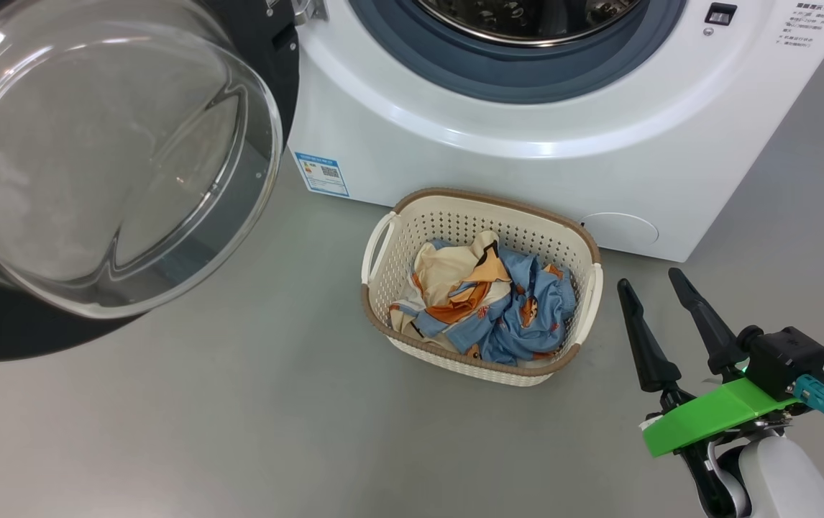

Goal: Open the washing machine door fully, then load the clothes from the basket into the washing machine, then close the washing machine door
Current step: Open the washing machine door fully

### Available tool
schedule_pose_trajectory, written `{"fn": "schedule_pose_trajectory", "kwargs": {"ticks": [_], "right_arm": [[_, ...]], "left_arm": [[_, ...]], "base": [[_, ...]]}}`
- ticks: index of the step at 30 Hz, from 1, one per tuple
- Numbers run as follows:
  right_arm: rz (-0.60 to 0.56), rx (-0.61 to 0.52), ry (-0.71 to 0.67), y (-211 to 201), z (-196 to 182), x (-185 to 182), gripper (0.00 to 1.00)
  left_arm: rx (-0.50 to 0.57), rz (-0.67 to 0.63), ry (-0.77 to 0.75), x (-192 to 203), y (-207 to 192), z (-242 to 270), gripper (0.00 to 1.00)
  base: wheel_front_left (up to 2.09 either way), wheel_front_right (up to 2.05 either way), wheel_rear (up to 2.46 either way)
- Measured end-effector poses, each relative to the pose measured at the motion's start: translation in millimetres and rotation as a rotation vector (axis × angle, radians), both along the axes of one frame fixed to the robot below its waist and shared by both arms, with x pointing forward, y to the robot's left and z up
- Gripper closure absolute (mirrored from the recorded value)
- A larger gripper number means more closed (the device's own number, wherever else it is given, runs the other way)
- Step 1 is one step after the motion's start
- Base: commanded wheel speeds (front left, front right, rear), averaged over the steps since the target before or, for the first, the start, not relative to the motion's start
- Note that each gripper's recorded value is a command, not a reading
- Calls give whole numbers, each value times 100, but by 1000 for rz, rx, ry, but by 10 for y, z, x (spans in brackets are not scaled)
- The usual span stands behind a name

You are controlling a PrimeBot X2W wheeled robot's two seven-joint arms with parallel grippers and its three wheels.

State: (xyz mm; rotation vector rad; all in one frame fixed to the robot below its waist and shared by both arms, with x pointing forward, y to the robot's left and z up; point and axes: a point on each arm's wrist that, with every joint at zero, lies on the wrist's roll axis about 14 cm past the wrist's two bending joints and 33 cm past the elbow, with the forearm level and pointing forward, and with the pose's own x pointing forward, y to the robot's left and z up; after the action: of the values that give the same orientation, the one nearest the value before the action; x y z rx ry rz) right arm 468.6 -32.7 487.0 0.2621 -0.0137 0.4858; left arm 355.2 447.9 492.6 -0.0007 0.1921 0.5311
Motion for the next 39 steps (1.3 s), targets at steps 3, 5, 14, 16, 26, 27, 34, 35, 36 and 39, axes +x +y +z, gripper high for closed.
{"fn": "schedule_pose_trajectory", "kwargs": {"ticks": [3,5,14,16,26,27,34,35,36,39], "right_arm": [[-1,1,-1,1,4,0,0],[-1,1,-1,2,8,2,0],[-3,5,-9,3,48,-8,0],[-5,8,-11,-5,66,-11,0],[-7,7,-49,-15,237,-67,0],[-7,7,-54,-19,262,-77,0],[-26,6,-60,-122,333,-236,0],[-28,5,-62,-137,343,-255,0],[-31,4,-67,-149,361,-271,0],[-33,5,-86,-170,434,-316,0]], "left_arm": [[2,1,3,-4,6,-7,100],[3,3,4,-8,13,-8,100],[-2,-9,-3,-16,-9,-13,100],[-4,-17,-11,-8,-21,2,100],[-28,-27,-86,-72,-110,104,100],[-37,-29,-94,-87,-138,98,100],[-59,-102,-188,-106,-442,201,0],[-59,-113,-200,-101,-485,223,0],[-60,-124,-213,-91,-535,244,0],[-66,-165,-243,-50,-718,278,0]], "base": [[0,0,0],[0,0,0],[0,0,0],[0,0,0],[0,0,0],[0,0,0],[0,0,0],[0,0,0],[0,0,0],[0,0,0]]}}
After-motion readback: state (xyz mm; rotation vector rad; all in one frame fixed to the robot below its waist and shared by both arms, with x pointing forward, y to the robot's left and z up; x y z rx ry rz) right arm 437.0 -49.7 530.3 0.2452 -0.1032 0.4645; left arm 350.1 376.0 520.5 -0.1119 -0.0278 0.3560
